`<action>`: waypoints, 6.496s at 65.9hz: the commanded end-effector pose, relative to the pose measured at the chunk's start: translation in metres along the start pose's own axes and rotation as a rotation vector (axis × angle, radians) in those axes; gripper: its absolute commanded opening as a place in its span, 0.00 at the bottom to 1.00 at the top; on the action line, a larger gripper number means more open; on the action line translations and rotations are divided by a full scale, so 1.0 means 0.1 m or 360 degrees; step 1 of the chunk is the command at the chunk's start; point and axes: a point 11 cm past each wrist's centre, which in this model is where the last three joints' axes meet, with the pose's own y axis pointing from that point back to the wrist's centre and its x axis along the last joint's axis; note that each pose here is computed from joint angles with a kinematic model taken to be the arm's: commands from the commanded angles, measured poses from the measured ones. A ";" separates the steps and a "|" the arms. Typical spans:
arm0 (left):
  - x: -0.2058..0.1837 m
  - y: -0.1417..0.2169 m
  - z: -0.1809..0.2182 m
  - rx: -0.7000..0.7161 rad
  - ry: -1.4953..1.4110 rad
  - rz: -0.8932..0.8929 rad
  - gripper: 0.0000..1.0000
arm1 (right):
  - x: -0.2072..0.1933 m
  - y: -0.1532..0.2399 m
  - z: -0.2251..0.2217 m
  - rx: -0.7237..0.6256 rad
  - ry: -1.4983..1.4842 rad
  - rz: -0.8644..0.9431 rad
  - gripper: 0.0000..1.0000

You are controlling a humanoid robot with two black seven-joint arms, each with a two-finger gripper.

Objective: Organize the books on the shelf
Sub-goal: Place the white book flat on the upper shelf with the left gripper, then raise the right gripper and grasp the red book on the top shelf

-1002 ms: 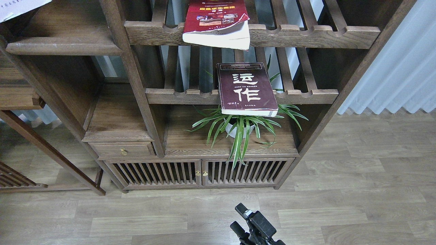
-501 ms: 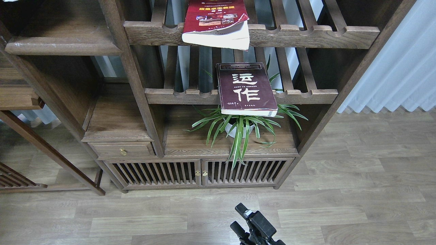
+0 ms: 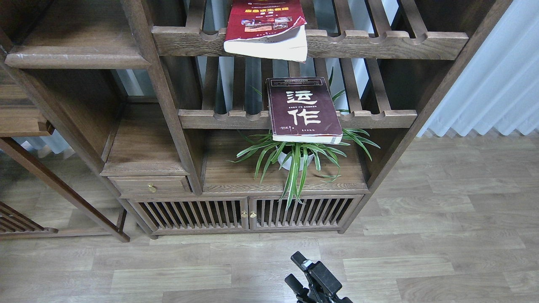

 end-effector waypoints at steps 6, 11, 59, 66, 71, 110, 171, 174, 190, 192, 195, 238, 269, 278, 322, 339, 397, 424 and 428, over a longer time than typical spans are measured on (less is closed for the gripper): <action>-0.03 -0.03 0.04 0.0025 -0.0036 0.0013 0.08 | 0.00 0.00 0.00 0.0003 -0.0001 0.0000 1.00; -0.03 -0.05 0.00 0.0048 -0.0037 0.0019 0.09 | 0.00 0.00 -0.01 0.0005 -0.0003 -0.0001 1.00; 0.07 -0.10 -0.39 0.0115 0.0137 0.0012 0.40 | 0.00 0.01 -0.03 0.0018 -0.0002 0.0001 1.00; 0.09 -0.06 -0.36 0.0102 0.0133 0.0016 0.43 | 0.00 0.02 -0.03 0.0020 -0.0001 0.0003 1.00; 0.11 -0.03 -0.33 0.0088 0.0132 0.0017 0.45 | 0.00 0.02 -0.05 0.0029 0.0002 0.0002 1.00; 0.26 0.24 -0.32 0.0008 0.0177 -0.0024 0.69 | -0.01 0.02 -0.06 0.0032 0.0006 -0.0002 1.00; 0.27 0.64 0.23 -0.0238 0.0093 -0.0072 0.71 | -0.03 -0.02 -0.04 0.0027 0.0005 -0.0018 1.00; 0.26 0.66 0.23 -0.0246 0.0106 -0.0092 0.71 | -0.02 -0.02 -0.04 0.0030 0.0004 -0.0015 1.00; 0.22 0.73 -0.05 -0.0210 0.0194 -0.0182 0.72 | -0.04 -0.05 -0.05 0.0026 0.0010 -0.0026 1.00; 0.22 0.75 -0.06 -0.0205 0.0191 -0.0179 0.72 | -0.04 -0.05 -0.05 0.0026 0.0012 -0.0027 1.00; 0.24 0.78 -0.08 -0.0196 0.0184 -0.0174 0.72 | -0.05 -0.06 -0.06 0.0028 0.0012 -0.0031 1.00; 0.43 1.02 -1.43 0.0107 0.0616 -0.0168 0.75 | -0.94 -0.48 -0.32 0.0123 0.0210 -0.0463 0.99; 0.26 1.11 -1.98 0.0278 0.0696 -0.0214 0.75 | -1.95 -0.76 -0.32 0.0065 0.0399 -0.0917 0.98; 0.27 1.20 -2.19 0.0328 0.0747 -0.0190 0.78 | -2.10 -0.93 -0.34 0.0040 0.0429 -0.0872 0.99; 0.33 1.72 -3.19 0.0393 0.1182 -0.0017 0.93 | -2.79 -1.74 -0.60 0.0091 0.0747 -0.0461 0.99; 0.31 1.92 -3.51 0.0391 0.1319 0.0058 0.94 | -2.97 -1.84 -0.58 0.0108 0.0808 -0.0465 0.99; 0.39 2.14 -3.76 0.0407 0.1432 0.0176 0.97 | -3.51 -2.18 -0.81 0.0298 0.0922 -0.0342 0.89; 0.54 2.28 -3.88 0.0419 0.1457 0.0286 0.99 | -3.61 -2.13 -0.93 0.0325 0.0819 -0.0458 0.10; 0.53 2.28 -3.87 0.0418 0.1456 0.0283 0.99 | -3.57 -2.13 -0.90 0.0308 0.0824 -0.0462 0.05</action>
